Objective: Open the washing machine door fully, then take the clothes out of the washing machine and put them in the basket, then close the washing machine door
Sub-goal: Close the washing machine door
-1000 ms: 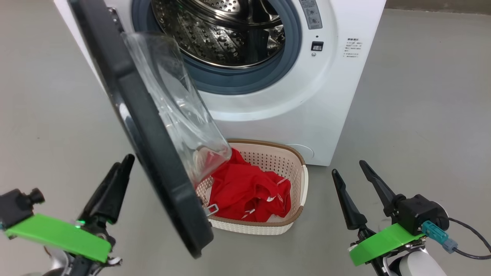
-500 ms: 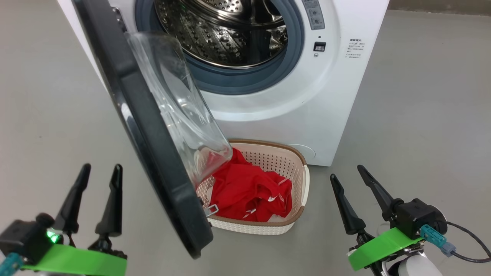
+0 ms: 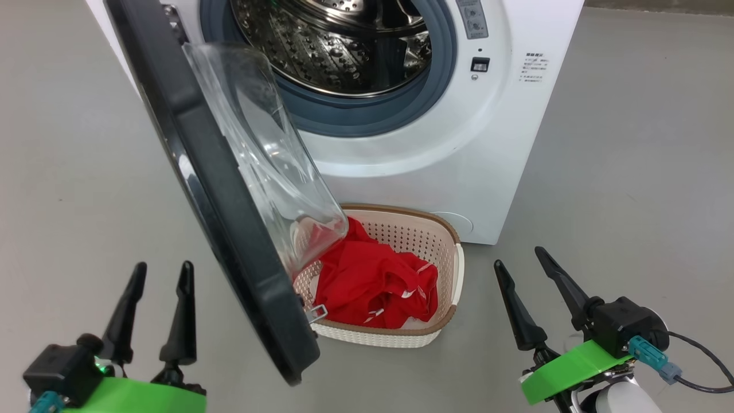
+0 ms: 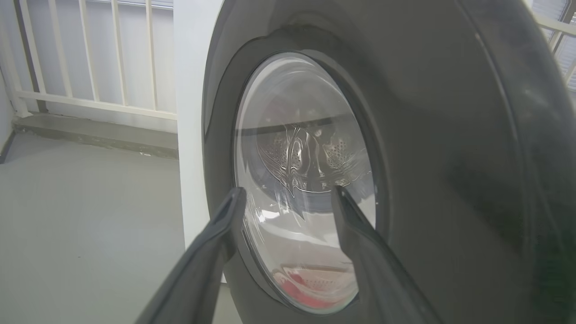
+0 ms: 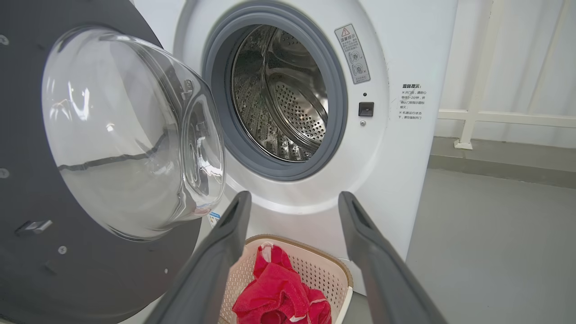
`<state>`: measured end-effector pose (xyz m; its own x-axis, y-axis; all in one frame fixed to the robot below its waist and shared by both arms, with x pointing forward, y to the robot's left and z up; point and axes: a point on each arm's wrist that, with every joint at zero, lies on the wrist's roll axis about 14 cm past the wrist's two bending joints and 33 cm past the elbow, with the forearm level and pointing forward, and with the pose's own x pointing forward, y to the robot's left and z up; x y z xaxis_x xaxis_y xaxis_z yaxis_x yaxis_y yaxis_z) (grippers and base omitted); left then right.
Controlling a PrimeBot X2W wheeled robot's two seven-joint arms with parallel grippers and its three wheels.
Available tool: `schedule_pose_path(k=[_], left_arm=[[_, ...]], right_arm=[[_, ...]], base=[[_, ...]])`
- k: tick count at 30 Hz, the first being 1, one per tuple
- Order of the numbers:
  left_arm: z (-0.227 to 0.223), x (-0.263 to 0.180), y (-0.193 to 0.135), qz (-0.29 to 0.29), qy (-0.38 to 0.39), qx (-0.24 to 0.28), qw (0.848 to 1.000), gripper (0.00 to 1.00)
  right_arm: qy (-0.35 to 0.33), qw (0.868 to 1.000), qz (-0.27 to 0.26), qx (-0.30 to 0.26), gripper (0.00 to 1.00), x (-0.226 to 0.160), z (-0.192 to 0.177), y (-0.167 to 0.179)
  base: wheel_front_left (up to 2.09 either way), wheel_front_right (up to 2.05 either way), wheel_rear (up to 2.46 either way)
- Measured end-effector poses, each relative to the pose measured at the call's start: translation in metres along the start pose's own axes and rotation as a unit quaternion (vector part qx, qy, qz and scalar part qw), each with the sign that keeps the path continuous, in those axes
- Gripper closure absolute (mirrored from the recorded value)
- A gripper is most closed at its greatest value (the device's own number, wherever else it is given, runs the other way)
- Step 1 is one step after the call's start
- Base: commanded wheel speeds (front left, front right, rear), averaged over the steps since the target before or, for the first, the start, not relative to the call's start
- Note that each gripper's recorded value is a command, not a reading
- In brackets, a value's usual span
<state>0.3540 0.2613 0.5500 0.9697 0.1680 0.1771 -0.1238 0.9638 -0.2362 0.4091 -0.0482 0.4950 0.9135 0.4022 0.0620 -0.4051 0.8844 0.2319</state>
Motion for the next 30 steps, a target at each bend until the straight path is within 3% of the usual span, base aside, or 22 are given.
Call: schedule_pose_path(k=[30], left_arm=[[-0.024,-0.011,0.002,0.013,0.027,0.022,0.999,0.00]], right_arm=[[0.001,1.000,0.002,0.000,0.00,0.001,0.000,0.001]], base=[[0.00,0.00,0.00]])
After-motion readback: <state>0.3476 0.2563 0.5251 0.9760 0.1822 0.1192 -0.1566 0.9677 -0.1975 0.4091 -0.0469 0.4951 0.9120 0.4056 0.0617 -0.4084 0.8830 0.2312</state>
